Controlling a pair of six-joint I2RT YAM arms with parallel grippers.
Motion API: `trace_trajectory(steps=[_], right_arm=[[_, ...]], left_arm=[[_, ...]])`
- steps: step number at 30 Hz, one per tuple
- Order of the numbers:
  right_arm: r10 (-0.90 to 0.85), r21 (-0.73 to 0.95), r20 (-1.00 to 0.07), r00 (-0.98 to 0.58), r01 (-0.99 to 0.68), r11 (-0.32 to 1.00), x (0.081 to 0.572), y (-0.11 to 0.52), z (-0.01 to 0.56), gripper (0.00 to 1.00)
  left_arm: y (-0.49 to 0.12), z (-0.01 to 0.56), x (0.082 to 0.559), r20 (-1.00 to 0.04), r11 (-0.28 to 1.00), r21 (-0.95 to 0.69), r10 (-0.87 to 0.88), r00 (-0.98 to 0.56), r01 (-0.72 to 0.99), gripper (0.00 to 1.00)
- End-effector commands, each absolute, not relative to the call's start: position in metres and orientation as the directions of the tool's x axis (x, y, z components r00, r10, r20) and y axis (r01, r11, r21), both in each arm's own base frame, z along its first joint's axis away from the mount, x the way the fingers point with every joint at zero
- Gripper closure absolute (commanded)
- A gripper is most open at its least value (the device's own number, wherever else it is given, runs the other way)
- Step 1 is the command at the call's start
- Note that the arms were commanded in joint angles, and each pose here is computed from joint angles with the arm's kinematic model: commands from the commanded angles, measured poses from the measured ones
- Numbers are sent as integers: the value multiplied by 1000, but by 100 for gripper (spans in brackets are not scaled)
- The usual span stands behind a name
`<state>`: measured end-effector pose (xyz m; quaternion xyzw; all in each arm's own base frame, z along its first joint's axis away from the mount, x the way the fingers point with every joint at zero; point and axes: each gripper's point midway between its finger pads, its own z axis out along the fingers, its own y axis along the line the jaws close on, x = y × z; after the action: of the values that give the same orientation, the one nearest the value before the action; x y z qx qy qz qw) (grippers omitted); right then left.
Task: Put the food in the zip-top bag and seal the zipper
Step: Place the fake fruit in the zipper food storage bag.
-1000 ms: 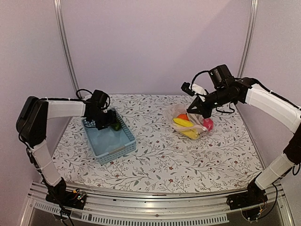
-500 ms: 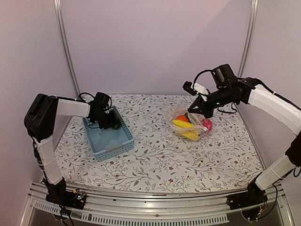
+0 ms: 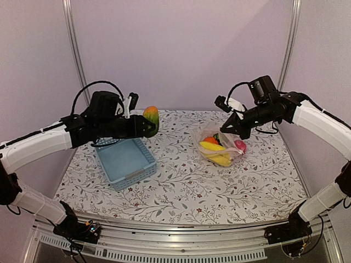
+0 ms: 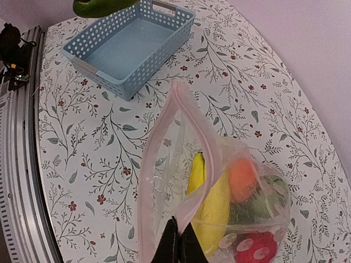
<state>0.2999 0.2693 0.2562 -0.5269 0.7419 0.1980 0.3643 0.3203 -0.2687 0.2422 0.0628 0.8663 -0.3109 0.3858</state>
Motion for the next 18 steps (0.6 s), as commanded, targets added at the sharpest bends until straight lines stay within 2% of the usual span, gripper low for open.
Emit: trace_trajectory(steps=[1, 5, 10, 15, 18], right_arm=[[-628, -73, -758, -176, -934, 350, 291, 271, 258, 100], [-626, -73, -756, -190, -927, 369, 293, 269, 261, 100], [-618, -67, -759, -207, -918, 391, 295, 268, 263, 100], [-606, -66, -766, -213, -912, 404, 294, 267, 272, 100], [-601, -64, -772, -210, -913, 402, 291, 266, 277, 100]], left_arm=[[-346, 294, 262, -766, 548, -535, 6, -642, 643, 83], [-399, 308, 223, -754, 373, -571, 115, -647, 731, 83], [-443, 296, 194, -679, 238, -662, 210, -703, 710, 83], [-467, 269, 191, -580, 230, -737, 267, -770, 635, 85], [-473, 251, 203, -533, 286, -757, 249, -809, 587, 85]])
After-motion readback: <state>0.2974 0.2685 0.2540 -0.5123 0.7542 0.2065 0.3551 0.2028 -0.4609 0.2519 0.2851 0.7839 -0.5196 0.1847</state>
